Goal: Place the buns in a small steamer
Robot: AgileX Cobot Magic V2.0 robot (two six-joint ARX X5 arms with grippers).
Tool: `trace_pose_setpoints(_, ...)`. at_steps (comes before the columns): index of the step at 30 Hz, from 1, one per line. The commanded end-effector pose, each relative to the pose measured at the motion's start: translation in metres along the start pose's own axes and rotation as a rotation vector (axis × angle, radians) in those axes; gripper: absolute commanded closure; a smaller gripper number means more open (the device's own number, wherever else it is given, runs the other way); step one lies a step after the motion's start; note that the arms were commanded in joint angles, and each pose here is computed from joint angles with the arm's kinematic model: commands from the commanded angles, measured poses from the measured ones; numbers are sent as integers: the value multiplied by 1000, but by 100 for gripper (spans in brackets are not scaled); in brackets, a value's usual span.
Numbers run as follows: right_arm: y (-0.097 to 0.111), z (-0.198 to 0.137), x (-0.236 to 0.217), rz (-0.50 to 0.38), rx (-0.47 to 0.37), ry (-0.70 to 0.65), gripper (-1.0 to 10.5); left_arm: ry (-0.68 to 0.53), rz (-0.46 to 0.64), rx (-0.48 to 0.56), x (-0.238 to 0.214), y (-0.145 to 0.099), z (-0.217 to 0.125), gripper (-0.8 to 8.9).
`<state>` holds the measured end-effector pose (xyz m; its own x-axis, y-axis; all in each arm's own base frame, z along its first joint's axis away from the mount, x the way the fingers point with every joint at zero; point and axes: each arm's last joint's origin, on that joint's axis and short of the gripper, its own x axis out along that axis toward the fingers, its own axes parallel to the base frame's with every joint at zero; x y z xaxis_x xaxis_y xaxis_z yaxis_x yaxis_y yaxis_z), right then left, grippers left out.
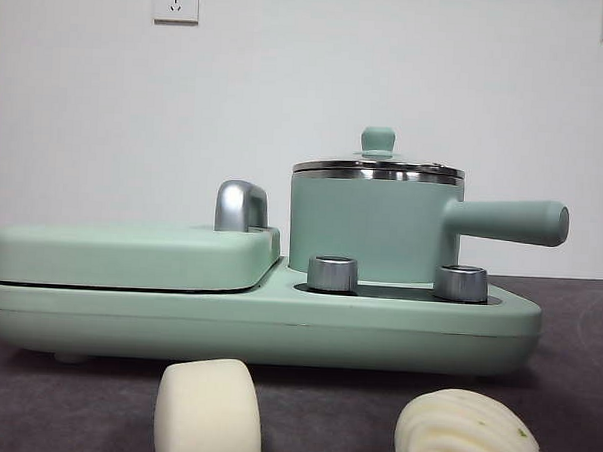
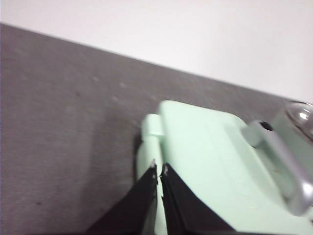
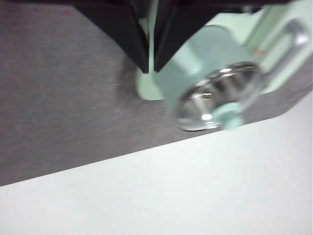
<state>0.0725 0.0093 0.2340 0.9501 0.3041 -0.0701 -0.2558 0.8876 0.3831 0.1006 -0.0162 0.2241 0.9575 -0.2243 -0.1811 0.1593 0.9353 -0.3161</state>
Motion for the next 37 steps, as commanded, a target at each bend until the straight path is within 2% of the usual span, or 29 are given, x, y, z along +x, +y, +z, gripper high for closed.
trace_pose_setpoints(1, 14, 24, -9, 51, 7, 15, 932, 33, -56, -1, 0, -11, 26, 797)
trace_pose_setpoints(4, 27, 47, -16, 96, -20, 67, 932, 92, -116, 49, 3, -22, 50, 797)
trace_pose_setpoints(10, 48, 87, -18, 215, -140, 186, 932, 185, -281, 103, 11, -43, 95, 797)
trace_pose_setpoints(18, 59, 113, -9, 373, -195, 323, 932, 313, -507, 193, 16, -64, 128, 797)
trace_pose_setpoints(21, 59, 114, -6, 380, -191, 330, 932, 335, -533, 228, 16, -68, 131, 794)
trace_pose_setpoints(28, 58, 114, -5, 371, -184, 332, 930, 337, -540, 230, 16, -69, 131, 766)
trace_pose_setpoints(30, 58, 114, -5, 371, -183, 333, 864, 338, -540, 230, 16, -69, 131, 681)
trace_pose_setpoints(34, 58, 114, -5, 370, -184, 333, 521, 337, -540, 230, 16, -69, 131, 373)
trace_pose_setpoints(36, 58, 114, -5, 368, -184, 333, 427, 337, -539, 230, 16, -69, 131, 295)
trace_pose_setpoints(37, 58, 114, -5, 368, -184, 333, 419, 337, -540, 230, 16, -69, 131, 286)
